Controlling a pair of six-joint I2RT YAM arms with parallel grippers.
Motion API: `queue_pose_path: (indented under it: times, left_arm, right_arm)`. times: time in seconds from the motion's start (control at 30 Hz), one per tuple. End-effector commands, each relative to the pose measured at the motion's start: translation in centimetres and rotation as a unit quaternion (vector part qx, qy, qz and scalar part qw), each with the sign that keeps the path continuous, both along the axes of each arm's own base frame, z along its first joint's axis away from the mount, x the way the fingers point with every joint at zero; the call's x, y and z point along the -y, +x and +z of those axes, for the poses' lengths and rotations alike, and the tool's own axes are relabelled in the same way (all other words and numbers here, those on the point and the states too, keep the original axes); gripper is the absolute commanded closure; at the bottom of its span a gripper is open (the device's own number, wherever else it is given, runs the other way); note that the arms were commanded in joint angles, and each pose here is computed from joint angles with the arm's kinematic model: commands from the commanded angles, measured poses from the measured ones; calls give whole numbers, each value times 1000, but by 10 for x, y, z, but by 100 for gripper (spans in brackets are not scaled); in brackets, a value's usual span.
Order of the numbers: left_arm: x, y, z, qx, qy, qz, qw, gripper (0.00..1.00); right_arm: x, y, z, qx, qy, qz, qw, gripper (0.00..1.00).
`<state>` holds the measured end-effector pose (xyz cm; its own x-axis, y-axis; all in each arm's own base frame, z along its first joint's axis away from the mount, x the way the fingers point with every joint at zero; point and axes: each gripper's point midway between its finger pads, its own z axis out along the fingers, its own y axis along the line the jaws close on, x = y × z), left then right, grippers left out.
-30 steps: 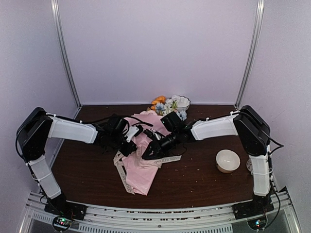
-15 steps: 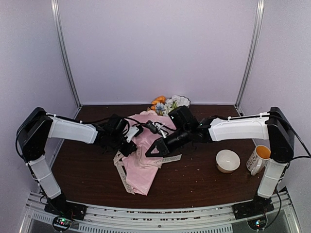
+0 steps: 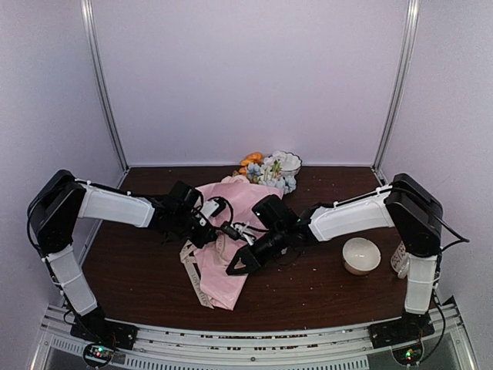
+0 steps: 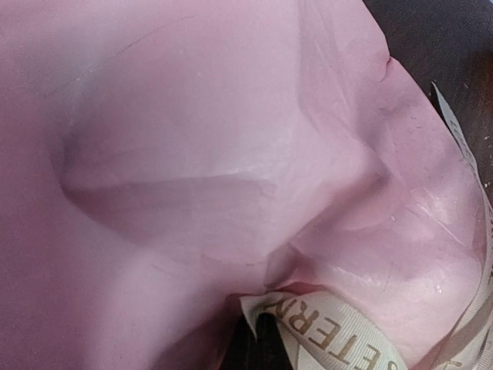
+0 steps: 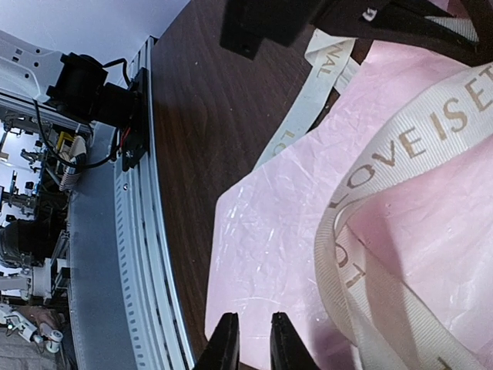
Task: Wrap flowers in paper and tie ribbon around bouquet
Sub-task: Cross the ribbon over the folded bouquet.
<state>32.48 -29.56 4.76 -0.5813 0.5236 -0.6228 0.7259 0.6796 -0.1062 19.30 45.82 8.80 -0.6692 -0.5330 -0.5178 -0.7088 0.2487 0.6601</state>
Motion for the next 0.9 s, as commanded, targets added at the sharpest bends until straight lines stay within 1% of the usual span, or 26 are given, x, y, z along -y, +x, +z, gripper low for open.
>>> queue_pose_path:
  times: [0.0,0.13,0.3,0.47,0.7,0.8,0.87]
  left_arm:
    - [3,5,-2,-7,-29,5,1000,100]
    - [3,3,-3,-14,-33,2,999,100]
    - [1,2,-8,-21,-33,2,999,100]
    - [3,2,-8,-24,-37,0,999,100]
    - [3,3,-11,-28,-37,1,999,100]
    - [3,2,-12,-29,-36,2,999,100]
    - [2,1,-13,-31,-34,2,999,100]
  right_arm:
    - [-2,15,-9,26,-8,-18,999,84]
    - [-3,35,-4,40,6,-56,998,82]
    - [4,65,-6,32,25,-117,992,81]
    - [5,70,-11,48,9,-120,992,84]
    - [11,75,-25,58,-31,-126,990,88]
    - [18,77,-7,82,-11,-145,986,88]
    - [25,79,21,105,16,-172,979,88]
